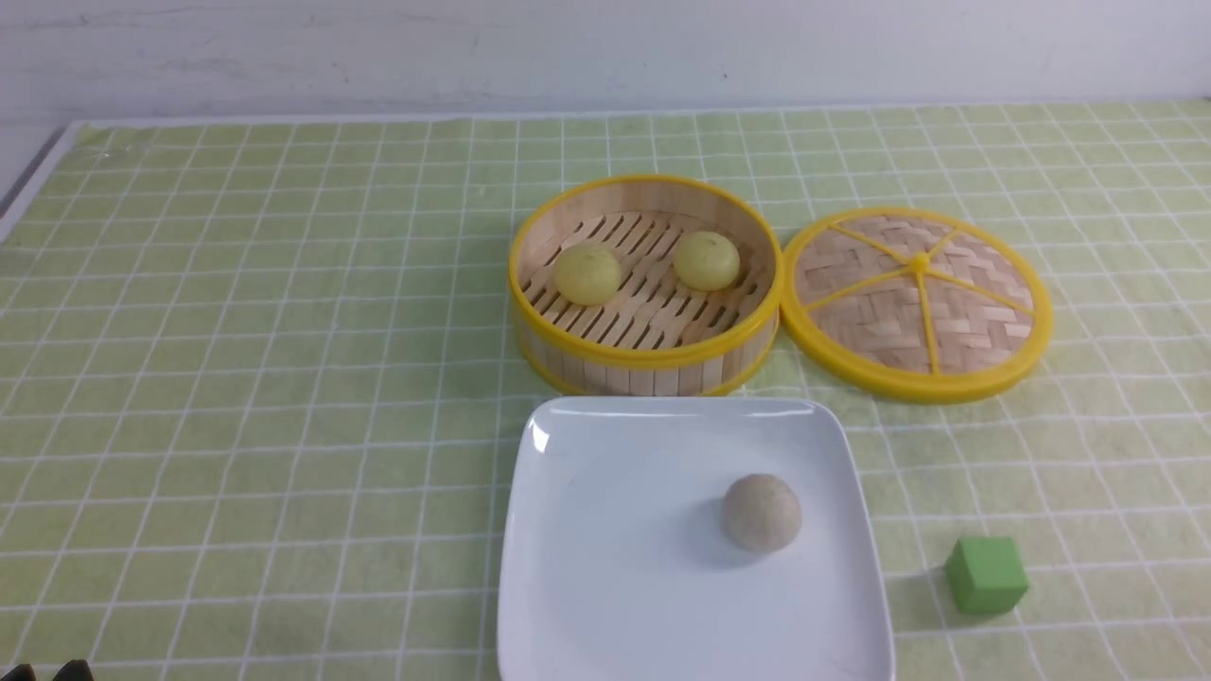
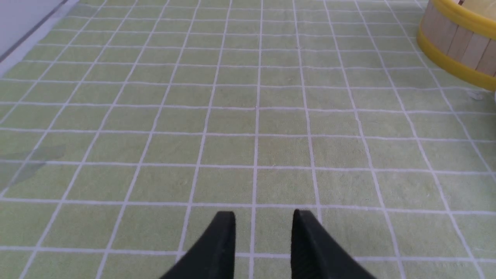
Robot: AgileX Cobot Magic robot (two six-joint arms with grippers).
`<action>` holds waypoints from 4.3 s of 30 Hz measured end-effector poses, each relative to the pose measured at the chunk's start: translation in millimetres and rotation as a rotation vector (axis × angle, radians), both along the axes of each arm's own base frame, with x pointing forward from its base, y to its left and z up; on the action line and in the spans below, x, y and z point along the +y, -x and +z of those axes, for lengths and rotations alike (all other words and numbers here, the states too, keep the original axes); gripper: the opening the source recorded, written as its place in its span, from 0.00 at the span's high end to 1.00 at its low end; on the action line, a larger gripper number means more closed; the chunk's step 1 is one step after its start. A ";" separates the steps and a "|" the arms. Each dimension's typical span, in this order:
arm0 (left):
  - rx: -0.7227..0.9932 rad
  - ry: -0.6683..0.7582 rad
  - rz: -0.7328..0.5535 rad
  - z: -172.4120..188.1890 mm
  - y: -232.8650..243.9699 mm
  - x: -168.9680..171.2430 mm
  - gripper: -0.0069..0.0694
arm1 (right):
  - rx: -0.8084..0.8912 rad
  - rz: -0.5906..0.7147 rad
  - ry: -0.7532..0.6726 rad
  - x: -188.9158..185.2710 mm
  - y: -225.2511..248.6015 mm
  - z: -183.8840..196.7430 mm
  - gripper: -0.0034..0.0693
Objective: Put the steamed buns into the plate on the green tablecloth.
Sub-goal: 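Reach toward a bun in the bamboo steamer with the right gripper, then move the steamed bun from the bamboo steamer onto the white plate with the right gripper, then reach into the bamboo steamer and grasp a bun with the left gripper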
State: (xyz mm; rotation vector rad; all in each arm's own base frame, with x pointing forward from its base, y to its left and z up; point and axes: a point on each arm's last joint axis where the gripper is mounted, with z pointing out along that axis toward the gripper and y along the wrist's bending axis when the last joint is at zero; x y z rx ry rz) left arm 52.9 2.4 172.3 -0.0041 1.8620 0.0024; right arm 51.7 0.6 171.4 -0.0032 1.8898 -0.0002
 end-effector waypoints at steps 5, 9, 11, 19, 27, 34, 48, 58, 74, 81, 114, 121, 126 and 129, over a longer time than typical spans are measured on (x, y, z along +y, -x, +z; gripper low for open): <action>0.000 -0.002 0.000 0.0 0.0 0.1 0.59 | 0.000 0.000 0.000 0.0 0.0 0.0 0.62; 0.000 -0.003 0.000 0.0 0.0 0.1 0.59 | 0.000 0.000 0.000 0.0 0.0 0.0 0.62; 0.000 -0.003 0.000 0.0 0.0 0.1 0.59 | 0.000 0.000 0.000 0.0 0.0 0.0 0.62; 0.000 -0.003 0.000 0.0 0.0 0.1 0.59 | 0.000 0.000 0.002 -0.1 0.0 0.0 0.62; 0.055 0.839 0.086 1.0 0.8 -14.9 0.59 | 0.004 -0.040 -0.462 9.9 -0.2 1.4 0.62; 0.094 1.430 0.150 8.2 0.5 -22.1 0.59 | -0.015 -0.061 -0.822 15.7 -1.1 7.1 0.62; -0.006 0.813 -0.108 126.1 0.9 -27.2 0.90 | -0.047 0.048 -0.421 14.8 -10.4 113.2 0.97; 0.870 0.381 -0.143 105.1 -93.5 -39.7 0.91 | 0.790 0.275 -0.329 45.0 -122.1 82.5 0.92; 0.810 0.387 -0.199 102.7 -118.3 -44.5 0.86 | 0.611 0.593 -0.150 157.1 -337.4 99.4 0.45; 0.767 0.344 -0.225 103.9 -121.0 -43.8 0.77 | 0.575 0.600 -0.090 178.5 -413.4 65.2 0.41; 0.647 0.311 -0.187 108.1 -131.2 -39.3 0.64 | 1.057 0.642 -0.073 185.1 -204.0 80.2 0.88; 0.627 0.292 -0.187 108.7 -132.6 -38.3 0.56 | 0.999 0.597 -0.044 199.2 -194.7 20.3 0.50; 0.624 0.335 -0.190 109.8 -132.8 -40.5 0.54 | 1.015 0.637 0.011 201.1 -201.8 39.2 0.24; 0.619 0.360 -0.195 114.8 -138.6 -42.3 0.57 | 1.038 0.674 0.098 194.4 -208.9 79.5 0.32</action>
